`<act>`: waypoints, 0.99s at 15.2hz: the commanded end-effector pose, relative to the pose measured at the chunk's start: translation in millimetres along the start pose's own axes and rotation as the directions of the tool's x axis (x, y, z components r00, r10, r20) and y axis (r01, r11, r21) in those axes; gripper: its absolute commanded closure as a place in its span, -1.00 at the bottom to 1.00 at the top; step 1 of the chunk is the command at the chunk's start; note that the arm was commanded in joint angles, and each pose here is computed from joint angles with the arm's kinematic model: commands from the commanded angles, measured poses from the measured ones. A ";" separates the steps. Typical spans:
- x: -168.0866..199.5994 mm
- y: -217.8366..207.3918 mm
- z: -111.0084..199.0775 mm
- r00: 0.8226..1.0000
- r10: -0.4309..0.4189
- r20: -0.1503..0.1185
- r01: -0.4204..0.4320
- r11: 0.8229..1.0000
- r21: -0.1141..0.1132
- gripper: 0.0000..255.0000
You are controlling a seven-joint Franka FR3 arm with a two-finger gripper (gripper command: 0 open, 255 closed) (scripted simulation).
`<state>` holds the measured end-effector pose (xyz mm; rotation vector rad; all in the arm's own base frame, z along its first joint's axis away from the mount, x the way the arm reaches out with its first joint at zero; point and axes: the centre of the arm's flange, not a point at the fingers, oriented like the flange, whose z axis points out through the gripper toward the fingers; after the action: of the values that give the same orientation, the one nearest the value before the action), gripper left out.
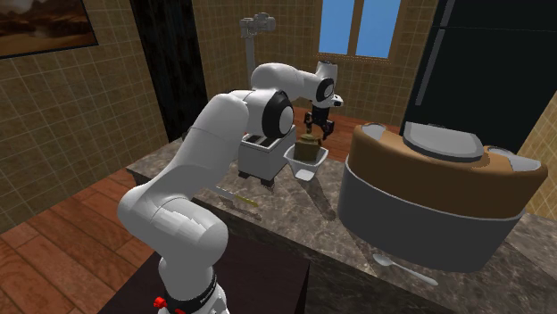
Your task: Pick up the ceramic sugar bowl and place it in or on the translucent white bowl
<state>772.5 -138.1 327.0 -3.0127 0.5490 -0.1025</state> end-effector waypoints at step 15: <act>-0.1 0.1 -50.0 1.000 0.000 0.000 0.000 1.000 0.000 -1.00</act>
<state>768.5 -141.3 376.8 -3.0127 0.5490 -0.1028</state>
